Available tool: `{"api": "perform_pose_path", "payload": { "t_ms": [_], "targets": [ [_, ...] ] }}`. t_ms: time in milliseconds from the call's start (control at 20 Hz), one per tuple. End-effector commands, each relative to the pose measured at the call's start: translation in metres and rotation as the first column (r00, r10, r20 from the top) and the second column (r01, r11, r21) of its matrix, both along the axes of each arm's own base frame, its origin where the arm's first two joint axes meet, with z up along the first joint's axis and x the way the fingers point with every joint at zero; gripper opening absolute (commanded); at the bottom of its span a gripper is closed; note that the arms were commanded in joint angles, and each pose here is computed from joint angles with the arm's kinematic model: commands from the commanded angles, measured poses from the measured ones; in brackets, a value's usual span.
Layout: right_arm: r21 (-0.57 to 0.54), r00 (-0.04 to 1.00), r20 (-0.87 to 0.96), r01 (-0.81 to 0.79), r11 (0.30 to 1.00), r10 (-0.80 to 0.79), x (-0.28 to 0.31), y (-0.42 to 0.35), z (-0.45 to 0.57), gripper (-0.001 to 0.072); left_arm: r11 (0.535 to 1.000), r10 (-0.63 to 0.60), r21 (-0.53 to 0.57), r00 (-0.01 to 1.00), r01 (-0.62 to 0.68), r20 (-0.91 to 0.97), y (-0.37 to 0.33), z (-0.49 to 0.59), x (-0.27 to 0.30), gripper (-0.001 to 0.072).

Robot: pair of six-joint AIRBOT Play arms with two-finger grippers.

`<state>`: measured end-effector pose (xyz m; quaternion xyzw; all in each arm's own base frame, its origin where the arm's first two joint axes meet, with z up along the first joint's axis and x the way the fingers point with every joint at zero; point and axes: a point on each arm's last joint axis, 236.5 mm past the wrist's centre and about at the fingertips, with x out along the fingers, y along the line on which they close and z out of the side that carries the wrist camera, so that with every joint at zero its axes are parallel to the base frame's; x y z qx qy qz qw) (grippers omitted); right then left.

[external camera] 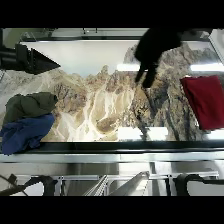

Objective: Fold the shirts.

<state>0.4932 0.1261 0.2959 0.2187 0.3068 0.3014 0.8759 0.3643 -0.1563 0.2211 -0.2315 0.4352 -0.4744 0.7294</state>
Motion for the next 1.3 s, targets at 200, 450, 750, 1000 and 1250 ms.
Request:
{"api": "perform_pose_path", "payload": {
  "t_ms": [200,450,750,1000,1250],
  "targets": [
    [-0.155,0.896,-0.067,0.426,0.892,-0.439,-0.081,-0.175,0.033,0.0017,1.000,0.013,-0.028,1.000,-0.013,0.017,-0.050,0.015,-0.095,0.0012],
    [-0.198,0.791,-0.198,0.546,0.814,-0.579,-0.047,-0.244,-0.032,0.0018,0.995,0.094,-0.042,0.996,-0.094,-0.001,-0.047,-0.005,-0.099,0.0013],
    [0.134,0.774,0.085,0.615,0.777,-0.628,0.066,-0.297,-0.007,0.0016,0.993,0.107,-0.032,0.991,-0.110,-0.078,-0.043,-0.035,-0.050,0.0013],
    [-0.077,0.756,-0.059,0.648,0.758,-0.652,0.049,-0.336,-0.085,0.0015,0.997,0.070,-0.028,0.987,-0.075,-0.147,-0.044,-0.054,-0.022,0.0013],
    [-0.193,0.631,-0.425,0.638,0.746,-0.650,-0.013,-0.350,-0.191,0.0015,0.998,0.052,-0.028,0.981,-0.058,-0.185,-0.045,-0.064,-0.029,0.0013]
  ]
}}
